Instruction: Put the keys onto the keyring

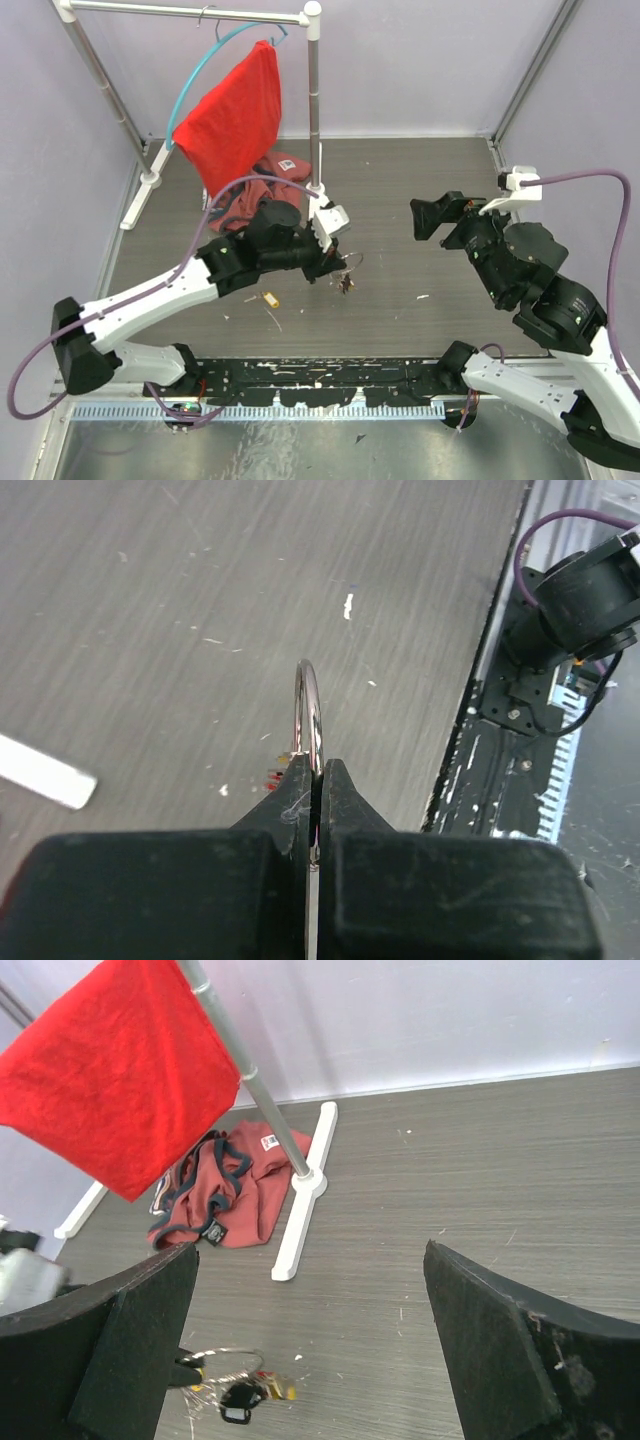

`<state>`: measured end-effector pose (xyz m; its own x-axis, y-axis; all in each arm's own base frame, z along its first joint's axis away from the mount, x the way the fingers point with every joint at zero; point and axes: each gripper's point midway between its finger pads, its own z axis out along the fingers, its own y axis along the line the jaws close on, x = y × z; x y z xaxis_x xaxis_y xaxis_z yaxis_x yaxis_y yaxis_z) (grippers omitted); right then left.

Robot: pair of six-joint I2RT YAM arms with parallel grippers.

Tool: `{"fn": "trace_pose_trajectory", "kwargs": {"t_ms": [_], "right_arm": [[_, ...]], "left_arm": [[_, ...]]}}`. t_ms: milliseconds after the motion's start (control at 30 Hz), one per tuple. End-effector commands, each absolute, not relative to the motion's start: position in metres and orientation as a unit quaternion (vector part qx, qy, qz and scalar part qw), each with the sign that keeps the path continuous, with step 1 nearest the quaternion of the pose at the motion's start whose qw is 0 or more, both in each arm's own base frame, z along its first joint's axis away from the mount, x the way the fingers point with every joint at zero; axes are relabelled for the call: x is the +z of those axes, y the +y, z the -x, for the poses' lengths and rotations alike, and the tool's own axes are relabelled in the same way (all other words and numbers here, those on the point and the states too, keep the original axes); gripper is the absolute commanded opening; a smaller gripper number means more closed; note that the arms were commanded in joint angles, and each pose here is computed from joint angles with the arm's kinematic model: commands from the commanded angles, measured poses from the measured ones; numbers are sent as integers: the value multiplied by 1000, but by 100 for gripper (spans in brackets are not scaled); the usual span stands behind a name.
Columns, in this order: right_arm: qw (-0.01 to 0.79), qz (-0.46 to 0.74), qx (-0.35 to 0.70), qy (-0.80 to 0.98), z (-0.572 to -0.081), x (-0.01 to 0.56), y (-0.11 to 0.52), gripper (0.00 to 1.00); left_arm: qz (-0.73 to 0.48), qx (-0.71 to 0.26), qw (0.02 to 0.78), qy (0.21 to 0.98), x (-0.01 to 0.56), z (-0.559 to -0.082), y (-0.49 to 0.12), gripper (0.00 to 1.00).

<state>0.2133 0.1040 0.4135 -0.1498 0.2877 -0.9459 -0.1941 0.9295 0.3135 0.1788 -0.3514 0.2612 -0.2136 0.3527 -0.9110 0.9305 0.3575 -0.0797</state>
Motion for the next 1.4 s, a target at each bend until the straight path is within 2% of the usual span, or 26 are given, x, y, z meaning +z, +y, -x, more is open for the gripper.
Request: {"fn": "trace_pose_trajectory", "kwargs": {"t_ms": [0,300,600,833,933,1100,1133,1200,1367], "right_arm": [[661,-69,173,727,-216,417,92,100],[655,-73,164,734,-213,407,86,100],[638,-70,164,749,-215,392,93,100],[618,-48,150,770,-221,368,104,100],[597,-41,137,789,-226,346,113,100],[555,-1,124,823,-236,313,134,100],[544,7,131,829,-239,308,139,100],[520,9,160,839,-249,299,142,100],[497,-30,245,832,-276,289,115,100]], "left_arm": [[-438,-415,413,683,262,-173,-388,0],[-439,-390,358,726,189,-199,-413,8],[-426,-336,322,776,127,-240,-400,19],[-387,-281,352,805,115,-271,-374,41],[-354,-253,364,823,124,-286,-354,55],[-224,-174,367,886,141,-318,-292,96],[-186,-147,361,902,144,-324,-273,99],[-152,-120,341,920,151,-324,-247,98],[-113,-88,361,922,177,-307,-208,98]]}}
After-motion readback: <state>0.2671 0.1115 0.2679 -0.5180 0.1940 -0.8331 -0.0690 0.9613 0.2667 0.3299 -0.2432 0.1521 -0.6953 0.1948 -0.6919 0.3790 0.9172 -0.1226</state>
